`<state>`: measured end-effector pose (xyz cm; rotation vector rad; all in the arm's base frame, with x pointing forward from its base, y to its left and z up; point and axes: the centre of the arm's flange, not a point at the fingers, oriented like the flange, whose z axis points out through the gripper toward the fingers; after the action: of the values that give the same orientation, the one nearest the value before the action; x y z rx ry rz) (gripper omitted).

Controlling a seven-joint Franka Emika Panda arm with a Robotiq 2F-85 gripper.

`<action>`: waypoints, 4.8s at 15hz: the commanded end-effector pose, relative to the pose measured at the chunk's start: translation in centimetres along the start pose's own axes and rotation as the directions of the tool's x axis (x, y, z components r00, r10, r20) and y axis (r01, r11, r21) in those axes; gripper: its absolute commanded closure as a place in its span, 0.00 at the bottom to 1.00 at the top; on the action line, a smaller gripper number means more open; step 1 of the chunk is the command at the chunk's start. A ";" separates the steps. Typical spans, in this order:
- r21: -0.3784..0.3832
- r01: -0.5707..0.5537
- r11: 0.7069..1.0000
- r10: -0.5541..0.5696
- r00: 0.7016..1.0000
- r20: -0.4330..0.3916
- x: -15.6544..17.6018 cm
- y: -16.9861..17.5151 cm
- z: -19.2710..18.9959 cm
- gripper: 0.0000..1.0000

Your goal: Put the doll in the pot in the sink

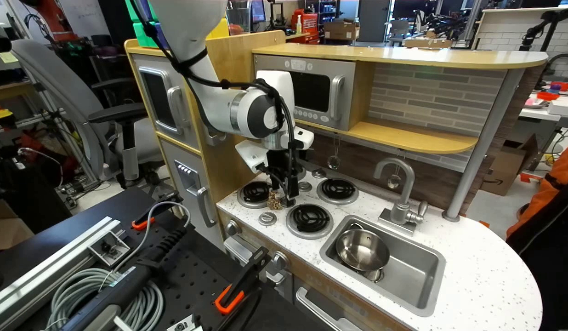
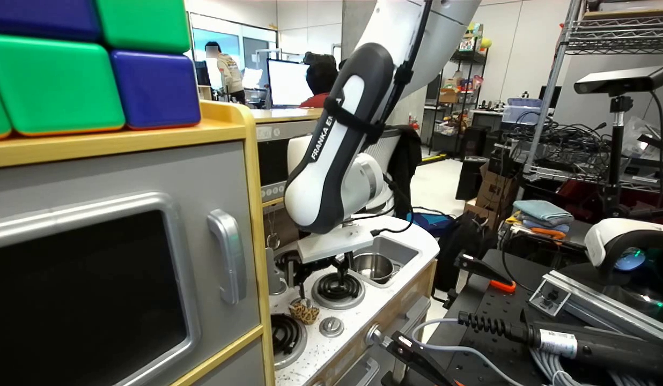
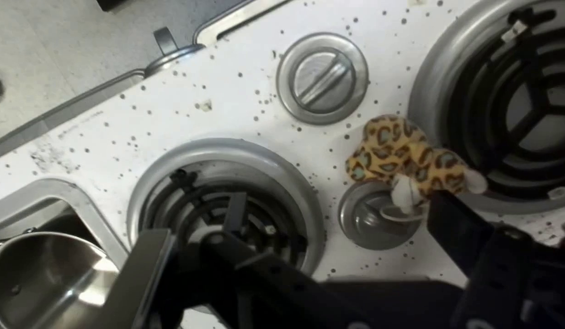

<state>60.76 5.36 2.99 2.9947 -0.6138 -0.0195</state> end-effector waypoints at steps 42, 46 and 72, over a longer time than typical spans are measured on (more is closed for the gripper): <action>0.243 -0.215 0.946 0.152 0.956 0.251 0.4 0.0 -5.8 0.00; 0.190 -0.248 0.950 0.181 0.933 0.310 0.1 0.4 -3.7 0.00; 0.131 -0.334 0.934 0.293 0.921 0.258 2.4 -0.9 3.1 0.98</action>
<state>63.13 6.89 -0.59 3.0428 -1.1276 -0.3486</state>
